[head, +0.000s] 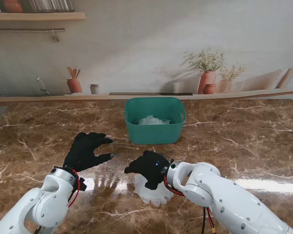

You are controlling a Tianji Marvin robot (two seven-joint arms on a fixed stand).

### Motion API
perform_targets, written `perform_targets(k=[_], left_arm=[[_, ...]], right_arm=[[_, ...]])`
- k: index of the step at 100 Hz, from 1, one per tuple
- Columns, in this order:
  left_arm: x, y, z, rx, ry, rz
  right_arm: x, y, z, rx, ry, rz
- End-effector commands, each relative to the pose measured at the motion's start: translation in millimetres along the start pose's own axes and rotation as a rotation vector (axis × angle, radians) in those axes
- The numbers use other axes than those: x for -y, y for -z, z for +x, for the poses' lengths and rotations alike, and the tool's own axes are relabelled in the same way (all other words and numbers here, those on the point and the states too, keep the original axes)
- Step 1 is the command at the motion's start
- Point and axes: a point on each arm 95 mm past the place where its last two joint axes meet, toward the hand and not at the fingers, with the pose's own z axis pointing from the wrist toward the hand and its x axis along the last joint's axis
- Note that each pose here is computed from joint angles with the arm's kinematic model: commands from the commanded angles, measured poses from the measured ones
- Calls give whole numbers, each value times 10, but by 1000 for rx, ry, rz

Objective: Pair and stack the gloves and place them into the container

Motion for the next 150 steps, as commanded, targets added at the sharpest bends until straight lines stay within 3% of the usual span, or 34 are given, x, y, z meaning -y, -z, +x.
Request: perform_targets(k=[1,17,29,40,63,95,118,131,150], left_arm=[[-18,34,-14,4,-1,0],[-21,46,-36,8,3,5],[-42,47,-55,14,8,-3],[-52,46,-63,15,11,-10],[-56,49,-58,15,12,-9],[-62,26,-9,-3,13,-18],[-95,-16,25,-14,22,-21],[-132,-42,38,-20,25,-29],[-158,-61,50,-24,30,-39]], right_arm=[[12,-75,-18,-5,19,33],[111,-218,-66,-21,65,121],[205,-282,-107,-11,71,138],[259,-326,-160,3,76,89],[307,-332,-243,19,-28,-50],[251,-62,-461,181,-257,-290],[449,245,-497,202,-266,-440],[605,421,-417,202,-220,-445],[761,563,-296,176,-176,-383]])
